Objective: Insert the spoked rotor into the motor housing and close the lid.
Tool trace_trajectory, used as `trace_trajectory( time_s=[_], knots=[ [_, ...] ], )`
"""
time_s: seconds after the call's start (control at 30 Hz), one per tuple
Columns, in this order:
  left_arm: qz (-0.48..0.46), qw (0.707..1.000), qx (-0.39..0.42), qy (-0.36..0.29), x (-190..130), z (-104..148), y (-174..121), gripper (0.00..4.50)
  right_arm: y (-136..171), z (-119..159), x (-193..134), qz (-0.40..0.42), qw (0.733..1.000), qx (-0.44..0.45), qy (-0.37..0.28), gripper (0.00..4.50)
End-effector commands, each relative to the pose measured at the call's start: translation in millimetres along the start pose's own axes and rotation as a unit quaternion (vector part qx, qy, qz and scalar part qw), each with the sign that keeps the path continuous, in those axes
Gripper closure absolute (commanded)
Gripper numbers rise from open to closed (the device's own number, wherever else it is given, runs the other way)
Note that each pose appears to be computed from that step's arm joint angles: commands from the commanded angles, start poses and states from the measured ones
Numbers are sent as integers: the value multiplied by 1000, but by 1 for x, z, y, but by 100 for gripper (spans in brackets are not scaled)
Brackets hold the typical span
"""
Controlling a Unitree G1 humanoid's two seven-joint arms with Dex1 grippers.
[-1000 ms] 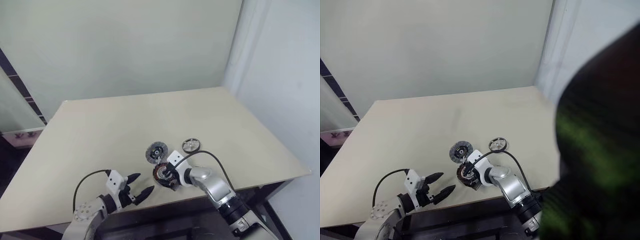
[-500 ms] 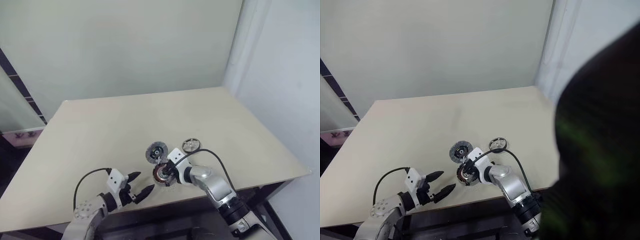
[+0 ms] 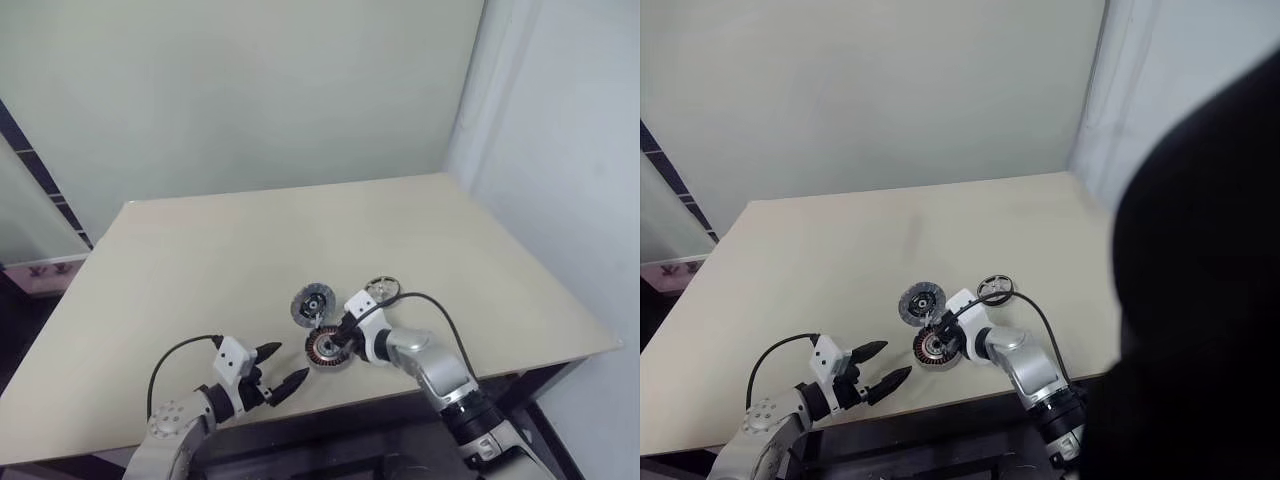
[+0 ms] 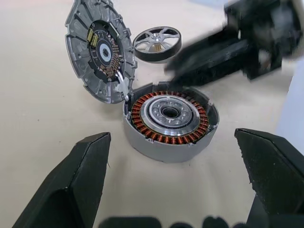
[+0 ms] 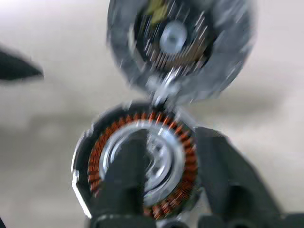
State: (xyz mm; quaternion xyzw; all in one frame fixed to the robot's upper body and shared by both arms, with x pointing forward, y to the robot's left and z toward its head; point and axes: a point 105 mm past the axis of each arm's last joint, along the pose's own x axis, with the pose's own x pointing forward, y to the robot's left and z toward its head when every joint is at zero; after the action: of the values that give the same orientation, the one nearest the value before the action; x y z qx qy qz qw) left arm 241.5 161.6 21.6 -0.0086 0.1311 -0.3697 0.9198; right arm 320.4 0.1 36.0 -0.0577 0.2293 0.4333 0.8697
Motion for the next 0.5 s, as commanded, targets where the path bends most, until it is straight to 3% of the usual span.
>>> trace_trajectory(
  time_s=[0.03, 0.2, 0.37, 0.5],
  knots=[
    [-3, 1000, 16, -18, 3, 10, 1, 0, -11, 30, -13, -16, 998, 24, -54, 180],
    [-6, 1000, 17, -17, 4, 10, 1, 0, -32, 34, -29, -50, 994, 70, -72, 4],
    [-9, 1000, 17, -17, 6, 10, 2, 0, -60, 36, -42, -105, 980, 136, -97, 2],
    [-12, 1000, 18, -17, 8, 11, 2, 0, -79, 43, -50, -122, 950, 248, -144, 2]
  ],
)
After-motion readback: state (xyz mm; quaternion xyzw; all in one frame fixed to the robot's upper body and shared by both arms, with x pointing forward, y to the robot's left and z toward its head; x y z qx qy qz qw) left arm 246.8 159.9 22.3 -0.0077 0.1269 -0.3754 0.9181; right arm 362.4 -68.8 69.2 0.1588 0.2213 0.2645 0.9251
